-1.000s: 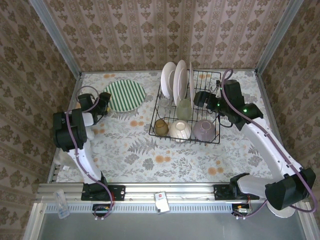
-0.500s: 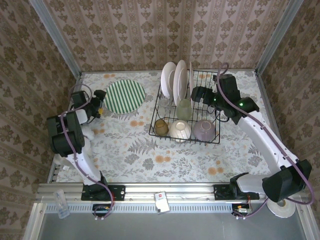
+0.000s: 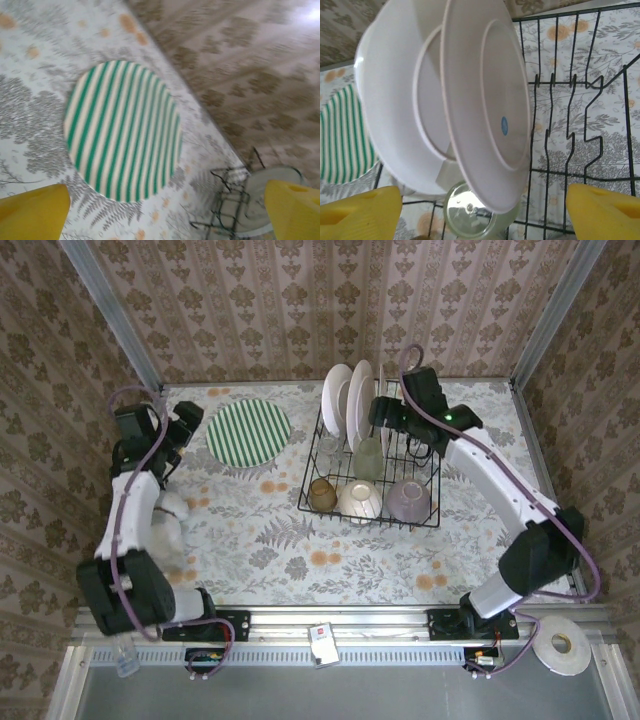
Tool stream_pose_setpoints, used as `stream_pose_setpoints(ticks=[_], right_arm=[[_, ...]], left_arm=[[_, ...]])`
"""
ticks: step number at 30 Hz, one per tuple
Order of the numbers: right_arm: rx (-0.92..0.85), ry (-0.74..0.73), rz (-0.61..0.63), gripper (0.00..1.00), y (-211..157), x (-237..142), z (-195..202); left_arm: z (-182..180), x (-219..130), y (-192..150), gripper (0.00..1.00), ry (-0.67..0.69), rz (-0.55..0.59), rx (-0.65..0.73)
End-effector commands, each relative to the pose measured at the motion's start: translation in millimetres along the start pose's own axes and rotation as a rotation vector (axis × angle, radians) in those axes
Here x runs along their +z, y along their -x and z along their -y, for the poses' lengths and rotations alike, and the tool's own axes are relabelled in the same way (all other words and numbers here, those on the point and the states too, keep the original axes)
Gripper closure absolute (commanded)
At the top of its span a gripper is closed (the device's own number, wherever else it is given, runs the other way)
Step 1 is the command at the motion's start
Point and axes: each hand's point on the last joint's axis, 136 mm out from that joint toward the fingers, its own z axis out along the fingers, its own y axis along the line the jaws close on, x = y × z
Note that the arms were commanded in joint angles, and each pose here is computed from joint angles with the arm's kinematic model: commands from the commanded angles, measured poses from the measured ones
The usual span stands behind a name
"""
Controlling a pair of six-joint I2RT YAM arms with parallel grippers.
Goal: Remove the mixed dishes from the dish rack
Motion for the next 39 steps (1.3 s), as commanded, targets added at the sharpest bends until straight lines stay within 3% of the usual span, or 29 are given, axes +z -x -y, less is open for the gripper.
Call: stream_pose_setpoints(ticks=[1,9,15,22,39], right_arm=[[-0.037,-0.073,0.001,0.16,5,9,4],[-0.061,-0.140,0.018,0.28,17,26,1],[-0.055,-0.159,0.017,0.45,19,36,-3],[-0.052,-0.180,0.015,0.54,17,43,-6],[-0.067,-0.278,0.028,0.81,10,55,-4]], left_arm=[[26,-35,-27,0.00,-0.071,-0.041,0.164],[95,-94,-94,0.00,-0.530,-0.142,0.360],[110,-102,-139,0.00,-0.644,-0.209,0.476],[129,-111,-172,0.00,-0.809,-0.276,0.546],[121,-108,-186,0.00,-0.812,-0.287,0.601]])
